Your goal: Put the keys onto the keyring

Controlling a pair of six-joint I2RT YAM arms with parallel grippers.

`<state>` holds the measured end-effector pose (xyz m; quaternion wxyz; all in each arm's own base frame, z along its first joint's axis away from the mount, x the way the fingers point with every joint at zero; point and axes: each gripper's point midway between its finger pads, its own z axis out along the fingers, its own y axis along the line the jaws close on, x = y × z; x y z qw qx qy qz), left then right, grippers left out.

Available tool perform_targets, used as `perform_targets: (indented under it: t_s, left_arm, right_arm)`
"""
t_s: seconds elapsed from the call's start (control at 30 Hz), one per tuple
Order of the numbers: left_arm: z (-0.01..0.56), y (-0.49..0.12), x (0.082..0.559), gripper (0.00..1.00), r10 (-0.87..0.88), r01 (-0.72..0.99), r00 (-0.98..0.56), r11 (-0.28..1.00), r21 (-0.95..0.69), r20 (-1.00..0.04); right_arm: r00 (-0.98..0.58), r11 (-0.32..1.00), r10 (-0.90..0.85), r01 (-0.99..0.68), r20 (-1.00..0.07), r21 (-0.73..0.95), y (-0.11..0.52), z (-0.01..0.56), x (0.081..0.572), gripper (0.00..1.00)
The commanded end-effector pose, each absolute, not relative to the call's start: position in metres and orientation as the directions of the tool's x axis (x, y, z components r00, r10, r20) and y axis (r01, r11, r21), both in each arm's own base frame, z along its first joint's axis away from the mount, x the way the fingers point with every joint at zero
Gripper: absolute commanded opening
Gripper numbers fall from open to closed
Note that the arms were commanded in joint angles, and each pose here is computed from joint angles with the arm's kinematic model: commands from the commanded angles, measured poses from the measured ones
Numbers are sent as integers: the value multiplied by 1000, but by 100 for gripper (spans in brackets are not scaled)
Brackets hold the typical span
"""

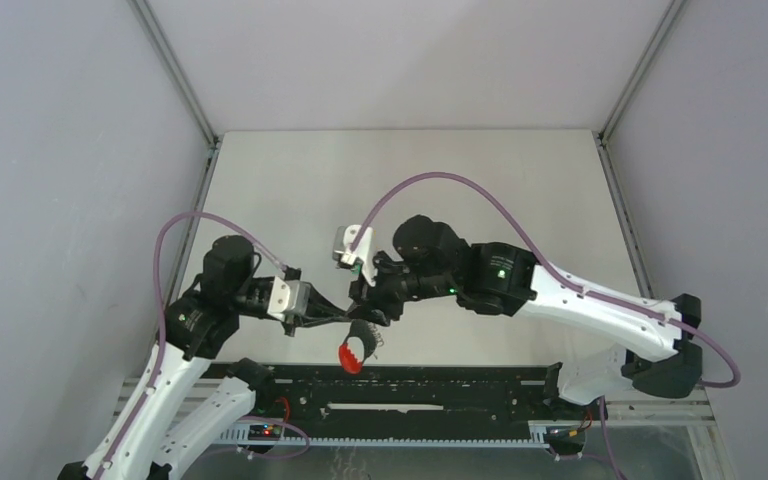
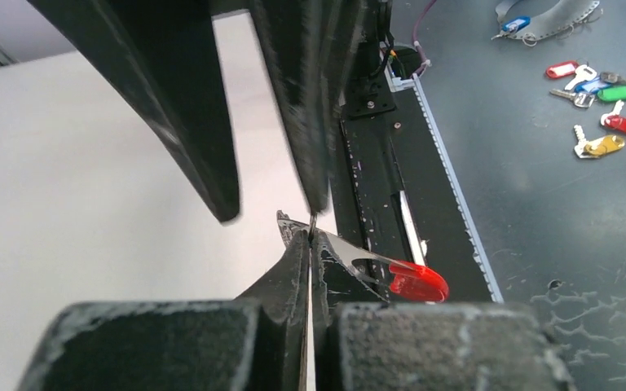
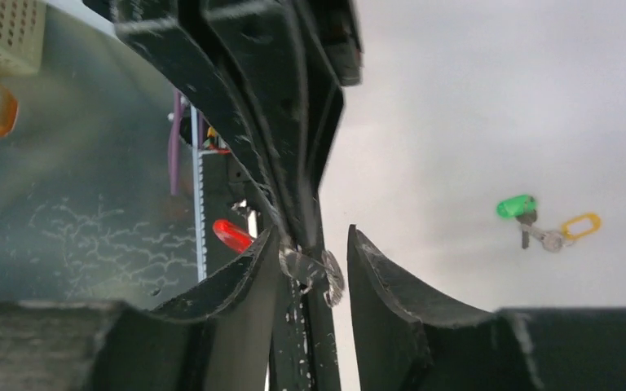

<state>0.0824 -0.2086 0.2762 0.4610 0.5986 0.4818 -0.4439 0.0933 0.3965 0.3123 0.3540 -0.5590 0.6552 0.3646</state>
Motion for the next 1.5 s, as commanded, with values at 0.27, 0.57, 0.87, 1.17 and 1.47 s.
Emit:
perform_targets:
  t_s: [0.27,0.57,0.87,1.17,1.47]
  left_arm:
    - [317,-213,72,0,-52,826,539,-160,540,-841]
    - [342,-217,66,0,-125,778,586,-188,599,-801]
    - [360,-223,66,0,-142,830,496,-211,515,-857]
    - [368,-226,69,0,-147,854,458,-200,479,-877]
    - [368,-225,66,0,-148,858,451,-200,473,-880]
  right_arm:
    - [-26,130,30,-991,-999,30,332,379,89,53]
    - [155,54,149,-987,-977,-149,334,377,69,52]
    - [267,67,243,-964,-932,-259,348,390,61,48]
    - [246,35,187,-969,-951,-244,356,371,60,44]
    - [239,60,213,-971,-947,-231,360,377,65,40]
